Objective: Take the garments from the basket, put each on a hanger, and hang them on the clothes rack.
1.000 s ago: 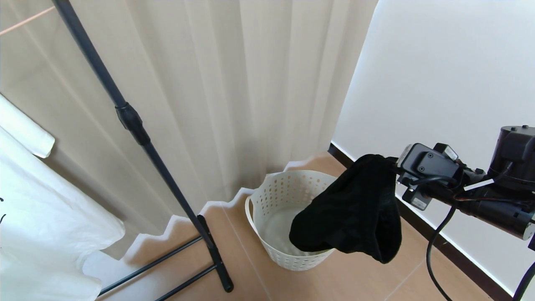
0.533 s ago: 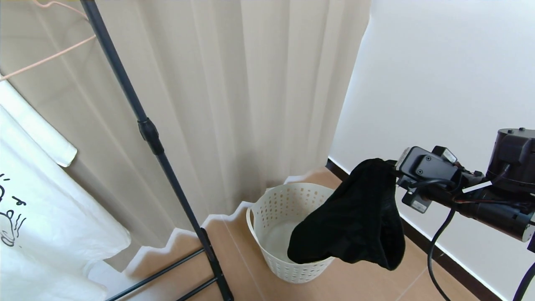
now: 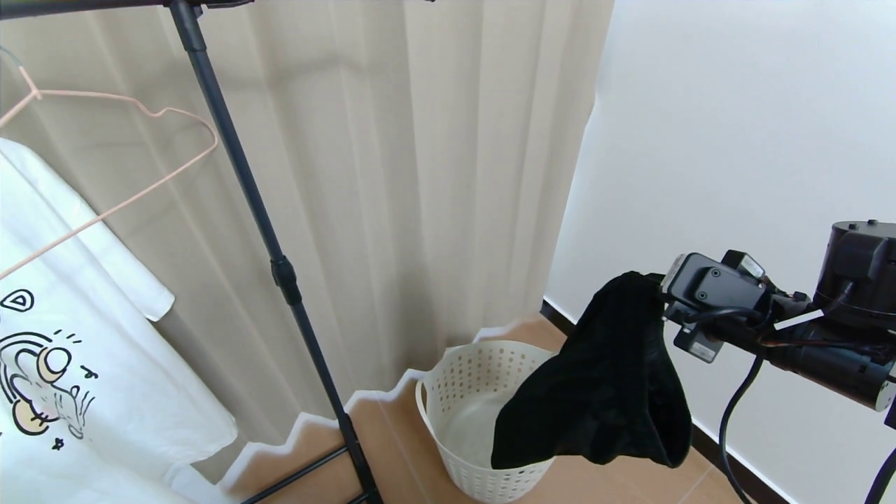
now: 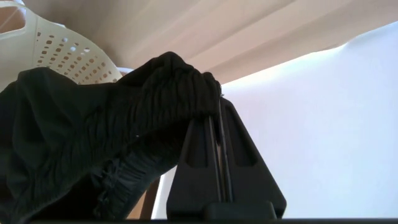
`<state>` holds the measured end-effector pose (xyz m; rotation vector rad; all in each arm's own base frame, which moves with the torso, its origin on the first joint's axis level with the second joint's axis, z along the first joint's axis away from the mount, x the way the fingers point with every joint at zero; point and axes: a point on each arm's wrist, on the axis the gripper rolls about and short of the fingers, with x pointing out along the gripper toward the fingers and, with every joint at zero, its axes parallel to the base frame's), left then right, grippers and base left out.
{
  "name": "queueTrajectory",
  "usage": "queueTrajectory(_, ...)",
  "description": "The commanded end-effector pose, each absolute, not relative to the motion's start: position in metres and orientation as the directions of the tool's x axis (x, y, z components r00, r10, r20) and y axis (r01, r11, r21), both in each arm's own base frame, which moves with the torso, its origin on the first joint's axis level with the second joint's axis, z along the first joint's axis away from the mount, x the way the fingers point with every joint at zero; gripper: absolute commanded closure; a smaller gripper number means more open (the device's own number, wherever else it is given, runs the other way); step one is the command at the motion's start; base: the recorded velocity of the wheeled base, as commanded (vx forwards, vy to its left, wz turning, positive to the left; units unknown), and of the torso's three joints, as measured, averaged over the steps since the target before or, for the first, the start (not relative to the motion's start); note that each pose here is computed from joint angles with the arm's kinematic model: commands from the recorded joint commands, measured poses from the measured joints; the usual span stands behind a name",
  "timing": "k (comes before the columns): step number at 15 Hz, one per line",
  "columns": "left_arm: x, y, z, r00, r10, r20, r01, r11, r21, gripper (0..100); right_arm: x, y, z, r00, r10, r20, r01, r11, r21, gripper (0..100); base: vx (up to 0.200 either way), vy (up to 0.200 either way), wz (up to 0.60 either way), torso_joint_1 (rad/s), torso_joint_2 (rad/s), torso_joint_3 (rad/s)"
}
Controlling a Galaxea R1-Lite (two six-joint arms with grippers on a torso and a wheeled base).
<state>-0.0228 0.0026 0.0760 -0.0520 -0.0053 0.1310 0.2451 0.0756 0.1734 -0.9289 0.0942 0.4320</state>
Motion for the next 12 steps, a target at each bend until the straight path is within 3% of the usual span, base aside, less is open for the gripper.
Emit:
queueTrajectory(1, -0.0228, 0.0026, 0.0760, 0.991, 0.132, 0.002, -0.131, 0.990, -0.051, 0, 0.2450, 0.0765, 0.1720, 0.908, 0.322, -0.267, -0.405, 0.517, -0.754, 100, 0.000, 0.000, 0.00, 0.163, -0.48, -0.305)
queueTrajectory(12, -0.0228, 0.0026, 0.0760, 0.992, 0.130, 0.002, -0.130, 0.990, -0.052, 0, 0.2440, 0.0778, 0.1702, 0.905, 0.327, -0.272, -0.412, 0.512, -0.754, 100, 0.000, 0.000, 0.00, 0.203, -0.53, -0.331)
